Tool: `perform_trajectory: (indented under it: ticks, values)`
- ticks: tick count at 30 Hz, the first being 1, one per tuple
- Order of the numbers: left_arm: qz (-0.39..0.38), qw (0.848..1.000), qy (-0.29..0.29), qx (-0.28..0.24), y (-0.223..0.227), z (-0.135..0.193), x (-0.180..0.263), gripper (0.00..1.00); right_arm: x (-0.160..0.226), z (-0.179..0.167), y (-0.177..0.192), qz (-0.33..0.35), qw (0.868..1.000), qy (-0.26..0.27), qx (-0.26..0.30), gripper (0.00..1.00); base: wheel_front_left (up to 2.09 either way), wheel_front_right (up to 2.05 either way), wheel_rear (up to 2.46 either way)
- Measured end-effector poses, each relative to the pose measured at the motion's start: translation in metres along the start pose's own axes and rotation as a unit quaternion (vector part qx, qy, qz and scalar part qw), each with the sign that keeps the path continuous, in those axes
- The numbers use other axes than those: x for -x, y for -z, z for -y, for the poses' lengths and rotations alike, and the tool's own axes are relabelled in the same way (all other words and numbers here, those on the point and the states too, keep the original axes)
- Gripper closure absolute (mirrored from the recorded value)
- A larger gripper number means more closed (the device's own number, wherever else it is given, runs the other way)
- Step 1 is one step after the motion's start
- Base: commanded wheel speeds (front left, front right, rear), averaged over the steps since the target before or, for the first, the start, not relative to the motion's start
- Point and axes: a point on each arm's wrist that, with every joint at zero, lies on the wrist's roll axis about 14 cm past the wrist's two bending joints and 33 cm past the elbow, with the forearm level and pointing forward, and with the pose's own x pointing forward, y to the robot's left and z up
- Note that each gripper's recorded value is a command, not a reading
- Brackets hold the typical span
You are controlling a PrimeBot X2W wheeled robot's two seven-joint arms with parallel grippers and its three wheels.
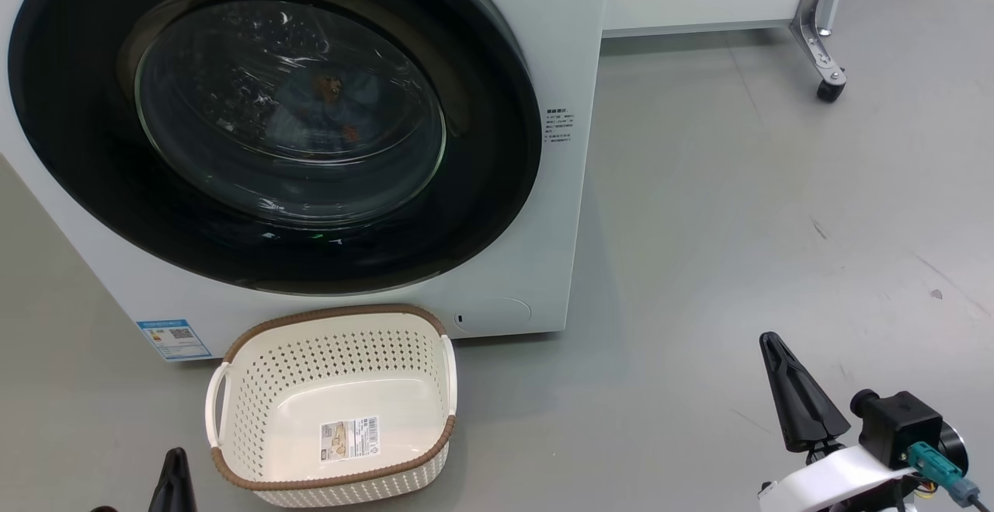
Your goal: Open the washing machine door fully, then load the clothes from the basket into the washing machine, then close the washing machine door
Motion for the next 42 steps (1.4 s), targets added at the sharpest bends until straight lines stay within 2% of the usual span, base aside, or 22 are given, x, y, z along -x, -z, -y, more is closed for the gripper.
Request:
perform_trajectory:
  ticks: [7,21,30,42]
  values:
    - [-0.011,0.998,-0.01,0.054,0.003,-0.002,-0.003,1.0,-0.001,0.006,-0.001,0.002,0.997,0.022,-0.067,1.0,0.0,0.0,0.0]
    - [-0.018,0.99,-0.014,0.136,0.0,0.001,-0.015,1.0,-0.001,0.027,0.004,-0.006,0.982,0.071,-0.177,1.0,0.0,0.0,0.0]
    - [-0.023,0.982,-0.012,0.188,0.0,0.004,-0.022,1.0,-0.001,0.039,0.007,-0.01,0.966,0.095,-0.242,1.0,0.0,0.0,0.0]
    - [-0.025,0.963,-0.008,0.268,-0.005,0.008,-0.032,1.0,-0.003,0.053,0.01,-0.006,0.934,0.122,-0.334,1.0,0.0,0.0,0.0]
